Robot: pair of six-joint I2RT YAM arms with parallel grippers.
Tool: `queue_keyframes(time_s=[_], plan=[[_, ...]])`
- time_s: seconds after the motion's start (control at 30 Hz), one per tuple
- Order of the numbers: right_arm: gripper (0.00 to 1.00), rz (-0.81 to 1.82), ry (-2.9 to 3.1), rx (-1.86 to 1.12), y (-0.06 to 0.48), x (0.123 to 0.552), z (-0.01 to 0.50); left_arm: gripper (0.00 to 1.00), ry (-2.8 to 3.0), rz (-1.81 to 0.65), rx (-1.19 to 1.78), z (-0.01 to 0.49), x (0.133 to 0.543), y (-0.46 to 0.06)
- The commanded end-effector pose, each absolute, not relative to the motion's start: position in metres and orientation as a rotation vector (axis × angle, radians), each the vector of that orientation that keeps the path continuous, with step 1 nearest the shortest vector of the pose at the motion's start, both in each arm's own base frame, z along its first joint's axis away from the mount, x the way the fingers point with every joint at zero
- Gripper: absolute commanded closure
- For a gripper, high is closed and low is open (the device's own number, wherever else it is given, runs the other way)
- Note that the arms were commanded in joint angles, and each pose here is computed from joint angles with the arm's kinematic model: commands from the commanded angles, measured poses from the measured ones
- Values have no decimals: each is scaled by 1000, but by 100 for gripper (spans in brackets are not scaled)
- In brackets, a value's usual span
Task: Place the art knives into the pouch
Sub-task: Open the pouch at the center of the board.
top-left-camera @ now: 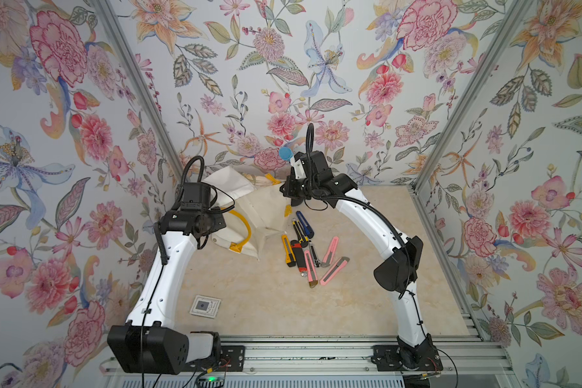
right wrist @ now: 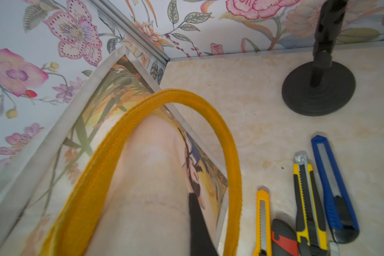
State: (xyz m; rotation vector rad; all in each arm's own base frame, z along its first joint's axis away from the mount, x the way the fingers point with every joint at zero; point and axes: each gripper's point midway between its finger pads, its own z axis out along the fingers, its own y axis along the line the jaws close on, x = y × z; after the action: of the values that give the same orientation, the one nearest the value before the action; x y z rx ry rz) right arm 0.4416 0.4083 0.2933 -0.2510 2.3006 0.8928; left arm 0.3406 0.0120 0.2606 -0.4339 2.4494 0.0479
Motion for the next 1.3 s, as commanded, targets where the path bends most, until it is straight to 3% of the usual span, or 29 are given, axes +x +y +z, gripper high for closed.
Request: queue_keyframes(time_s=[0.0, 0.27, 0.4, 0.8, 1.0, 1.13, 1.2, 1.27], plan=[[100, 592, 2195, -131, 342, 460, 331, 100, 2557, 457, -497, 253, 301, 66], [100, 303, 2116, -143, 307, 465, 356, 100, 2584, 873, -479, 273, 274, 105], [100, 290, 2137, -176, 311, 465, 350, 100, 2562, 880, -487, 279, 276, 106], [100, 649, 2362, -341, 388, 436, 285, 100, 2562, 5, -340, 257, 350, 7], [100, 770, 2408, -422, 415, 420, 270, 100, 2631, -164, -270, 231, 363, -17], [95, 834, 2415, -467, 424, 412, 270, 89, 2648, -158, -242, 228, 374, -18], [95, 829, 2430, -471, 425, 411, 263, 75, 2662, -167, -236, 215, 389, -20], [97, 835, 2442, -479, 429, 409, 258, 72, 2646, -219, -223, 214, 400, -26]])
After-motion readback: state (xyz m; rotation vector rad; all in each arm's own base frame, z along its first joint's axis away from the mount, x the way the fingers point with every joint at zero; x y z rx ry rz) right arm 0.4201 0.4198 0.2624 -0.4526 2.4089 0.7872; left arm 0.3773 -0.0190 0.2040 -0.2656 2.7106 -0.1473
